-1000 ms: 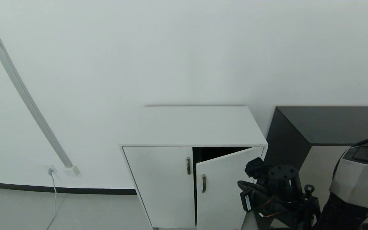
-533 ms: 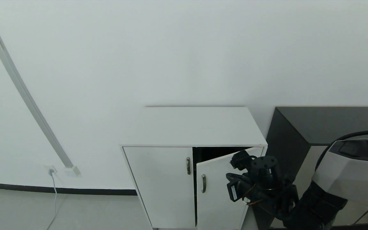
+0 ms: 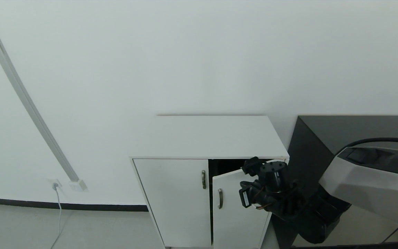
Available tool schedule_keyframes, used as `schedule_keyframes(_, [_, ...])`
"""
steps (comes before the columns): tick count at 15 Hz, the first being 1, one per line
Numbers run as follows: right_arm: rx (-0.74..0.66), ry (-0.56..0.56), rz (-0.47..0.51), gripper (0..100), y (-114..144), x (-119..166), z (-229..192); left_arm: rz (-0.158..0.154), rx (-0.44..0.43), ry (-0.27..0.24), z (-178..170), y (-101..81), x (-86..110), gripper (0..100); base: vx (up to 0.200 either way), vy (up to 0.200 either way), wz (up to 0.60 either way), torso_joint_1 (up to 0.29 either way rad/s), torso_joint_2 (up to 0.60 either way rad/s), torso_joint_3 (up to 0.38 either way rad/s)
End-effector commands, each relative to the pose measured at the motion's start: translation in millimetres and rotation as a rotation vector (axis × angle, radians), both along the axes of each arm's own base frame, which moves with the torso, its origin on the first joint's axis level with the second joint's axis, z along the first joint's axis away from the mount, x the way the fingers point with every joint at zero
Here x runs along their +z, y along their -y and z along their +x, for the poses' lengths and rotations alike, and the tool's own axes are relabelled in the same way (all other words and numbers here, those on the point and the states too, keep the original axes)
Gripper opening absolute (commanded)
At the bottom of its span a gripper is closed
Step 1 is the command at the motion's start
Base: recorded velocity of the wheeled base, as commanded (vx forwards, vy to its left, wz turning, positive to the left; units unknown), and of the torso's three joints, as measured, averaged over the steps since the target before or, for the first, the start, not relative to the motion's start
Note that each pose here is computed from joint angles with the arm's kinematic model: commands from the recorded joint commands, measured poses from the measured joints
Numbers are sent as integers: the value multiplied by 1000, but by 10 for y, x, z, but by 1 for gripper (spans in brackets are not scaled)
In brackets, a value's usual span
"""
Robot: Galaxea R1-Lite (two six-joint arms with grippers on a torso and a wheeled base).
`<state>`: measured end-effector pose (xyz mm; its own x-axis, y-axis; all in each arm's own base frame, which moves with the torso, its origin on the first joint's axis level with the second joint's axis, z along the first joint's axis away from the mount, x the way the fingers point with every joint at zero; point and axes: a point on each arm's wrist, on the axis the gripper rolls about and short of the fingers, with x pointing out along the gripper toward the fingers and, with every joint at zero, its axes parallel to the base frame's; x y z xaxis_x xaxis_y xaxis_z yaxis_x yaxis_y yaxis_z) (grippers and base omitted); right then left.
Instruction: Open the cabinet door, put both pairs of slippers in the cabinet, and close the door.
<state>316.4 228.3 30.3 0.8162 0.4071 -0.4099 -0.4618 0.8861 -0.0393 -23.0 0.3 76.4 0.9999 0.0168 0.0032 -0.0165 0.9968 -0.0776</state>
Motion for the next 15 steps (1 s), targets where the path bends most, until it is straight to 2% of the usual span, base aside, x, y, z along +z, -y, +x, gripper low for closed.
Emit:
schedule_keyframes(1, [-13,-6,-5,0,-20,-35,113,-1,2,0,0,0,0,0,0,0,0,0,0,0])
schedule_keyframes(15, [-64,22,17,0,-85,-32,590,-2,0,-2,1,0,0,0,0,0,0,0,0,0])
